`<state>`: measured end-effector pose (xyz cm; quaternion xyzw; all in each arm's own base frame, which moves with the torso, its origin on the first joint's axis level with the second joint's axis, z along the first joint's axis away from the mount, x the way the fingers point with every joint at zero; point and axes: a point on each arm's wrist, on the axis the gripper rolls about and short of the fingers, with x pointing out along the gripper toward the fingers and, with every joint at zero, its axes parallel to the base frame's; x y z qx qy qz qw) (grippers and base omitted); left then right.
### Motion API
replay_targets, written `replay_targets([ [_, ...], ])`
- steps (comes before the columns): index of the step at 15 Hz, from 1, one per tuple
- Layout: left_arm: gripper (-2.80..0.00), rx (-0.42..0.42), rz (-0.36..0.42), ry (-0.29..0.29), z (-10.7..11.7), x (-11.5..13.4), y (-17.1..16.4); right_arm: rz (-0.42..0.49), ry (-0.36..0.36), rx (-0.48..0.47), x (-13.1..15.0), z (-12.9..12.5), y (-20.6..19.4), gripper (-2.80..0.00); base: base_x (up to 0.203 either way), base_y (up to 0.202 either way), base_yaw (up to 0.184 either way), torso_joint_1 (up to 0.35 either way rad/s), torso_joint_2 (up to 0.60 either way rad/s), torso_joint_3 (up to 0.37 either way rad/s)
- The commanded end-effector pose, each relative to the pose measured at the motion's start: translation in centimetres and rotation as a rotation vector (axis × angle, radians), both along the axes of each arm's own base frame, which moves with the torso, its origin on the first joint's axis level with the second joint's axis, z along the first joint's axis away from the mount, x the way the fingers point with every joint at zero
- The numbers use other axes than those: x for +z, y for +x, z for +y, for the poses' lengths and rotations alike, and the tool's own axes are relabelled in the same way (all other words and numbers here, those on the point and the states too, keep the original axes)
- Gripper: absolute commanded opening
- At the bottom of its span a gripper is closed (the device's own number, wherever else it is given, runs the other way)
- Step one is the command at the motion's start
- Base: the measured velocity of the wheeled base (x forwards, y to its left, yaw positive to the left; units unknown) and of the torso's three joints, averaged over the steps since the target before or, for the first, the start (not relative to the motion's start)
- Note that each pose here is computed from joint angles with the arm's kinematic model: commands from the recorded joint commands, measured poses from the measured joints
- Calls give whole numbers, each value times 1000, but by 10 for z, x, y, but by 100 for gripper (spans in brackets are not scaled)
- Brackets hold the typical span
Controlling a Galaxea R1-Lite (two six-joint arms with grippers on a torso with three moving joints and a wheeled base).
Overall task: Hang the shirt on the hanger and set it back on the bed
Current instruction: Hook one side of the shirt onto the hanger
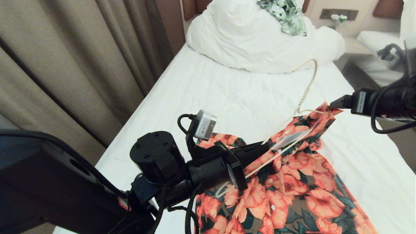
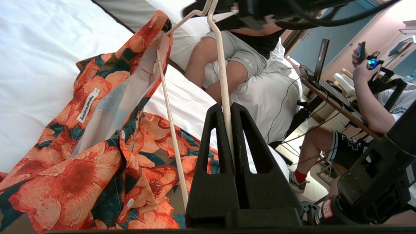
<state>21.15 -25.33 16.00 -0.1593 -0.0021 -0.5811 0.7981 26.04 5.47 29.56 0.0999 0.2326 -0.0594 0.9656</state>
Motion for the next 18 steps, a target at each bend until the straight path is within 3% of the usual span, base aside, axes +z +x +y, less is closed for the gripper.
replay_targets([
  [1,-280,-2,-3,-6,0,1,0,30,-2,7,-8,5,20,0,0,0,0,0,0,0],
  [11,-280,-1,-5,-8,0,1,0,43,1,70,-18,35,68,0,0,0,0,0,0,0],
  [12,-280,-1,-5,-8,0,1,0,49,-2,70,-21,36,69,-280,0,0,0,0,0,0],
  [18,-280,-1,-5,-8,0,1,0,47,-6,69,-21,37,72,-280,0,0,0,0,0,0],
])
